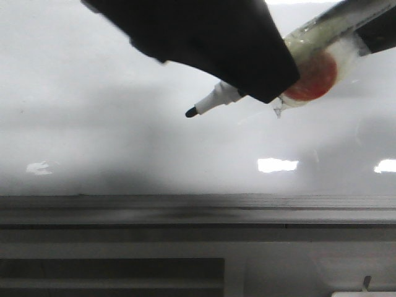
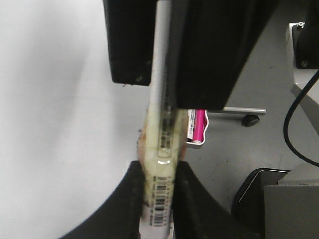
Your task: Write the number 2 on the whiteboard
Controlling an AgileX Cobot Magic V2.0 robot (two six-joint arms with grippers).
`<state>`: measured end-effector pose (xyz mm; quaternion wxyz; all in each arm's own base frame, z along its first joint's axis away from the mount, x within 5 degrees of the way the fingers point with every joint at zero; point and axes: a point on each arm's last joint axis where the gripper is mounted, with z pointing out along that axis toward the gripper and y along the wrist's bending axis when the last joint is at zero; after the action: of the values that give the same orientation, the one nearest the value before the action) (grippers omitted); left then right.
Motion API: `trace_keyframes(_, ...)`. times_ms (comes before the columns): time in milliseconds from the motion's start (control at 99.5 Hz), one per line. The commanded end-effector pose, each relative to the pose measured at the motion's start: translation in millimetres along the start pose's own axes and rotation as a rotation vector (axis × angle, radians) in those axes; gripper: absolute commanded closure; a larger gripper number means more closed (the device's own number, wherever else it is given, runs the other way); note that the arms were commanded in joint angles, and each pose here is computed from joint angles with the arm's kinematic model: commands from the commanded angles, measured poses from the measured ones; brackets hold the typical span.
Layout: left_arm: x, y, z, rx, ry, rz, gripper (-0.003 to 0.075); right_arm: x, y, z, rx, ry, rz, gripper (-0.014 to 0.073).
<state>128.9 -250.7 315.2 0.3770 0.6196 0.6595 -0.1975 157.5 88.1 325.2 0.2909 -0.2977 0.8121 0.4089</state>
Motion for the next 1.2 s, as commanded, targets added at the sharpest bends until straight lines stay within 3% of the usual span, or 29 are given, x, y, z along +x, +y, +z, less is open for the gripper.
trace_keyframes(0,-18.2,4.7,-13.4,-0.056,-0.114,0.005,0.0741,-12.5,8.7,-3.1,-0.069,-0.064,-0.029,0.0262)
trace_keyframes(191,-19.8,5.9,-13.7,-0.069,-0.132,0.004,0.0741,-11.9,5.8,-0.1,-0.092,-0.043,-0.04,0.0449)
trace_keyframes(332,-20.6,6.7,-13.9,-0.078,-0.141,0.007,0.0739,-12.3,5.8,-0.1,-0.092,-0.048,-0.063,0.0669)
trace_keyframes(412,-18.9,7.8,-13.9,-0.077,-0.126,0.01,0.072,-12.4,5.6,-0.1,-0.09,-0.049,-0.063,0.0662)
trace_keyframes(503,-15.2,11.1,-14.2,-0.077,-0.101,0.004,0.0596,-12.9,4.9,-0.1,-0.082,-0.054,-0.063,0.0662)
trace_keyframes(653,-14.3,21.2,-27.1,-0.09,-0.092,-0.047,0.0239,-16.7,2.9,-2.4,-0.016,-0.106,-0.072,0.0658)
trace_keyframes(714,-14.6,24.7,-37.2,-0.11,-0.11,-0.083,0.0194,-19.2,3.4,-5.6,0.029,-0.147,-0.084,0.0658)
trace_keyframes(784,-13.5,30.2,-50.5,-0.141,-0.134,-0.141,0.0218,-22.3,6.0,-11.7,0.093,-0.207,-0.107,0.0658)
trace_keyframes(855,-9.8,35.2,-63.8,-0.176,-0.159,-0.199,0.0294,-24.4,11.0,-19.1,0.149,-0.267,-0.134,0.0658)
trace_keyframes(925,-5.2,39.1,-75.8,-0.208,-0.192,-0.261,0.0419,-26.0,15.8,-25.9,0.197,-0.32,-0.159,0.0658)
trace_keyframes(1066,4.4,36.8,-95.5,-0.265,-0.312,-0.35,0.0742,-26.8,20.3,-32.7,0.243,-0.372,-0.182,0.0658)
trace_keyframes(1186,18.6,29.0,-108.3,-0.34,-0.428,-0.38,0.0741,-27.9,18.2,-33.5,0.267,-0.387,-0.185,0.0658)
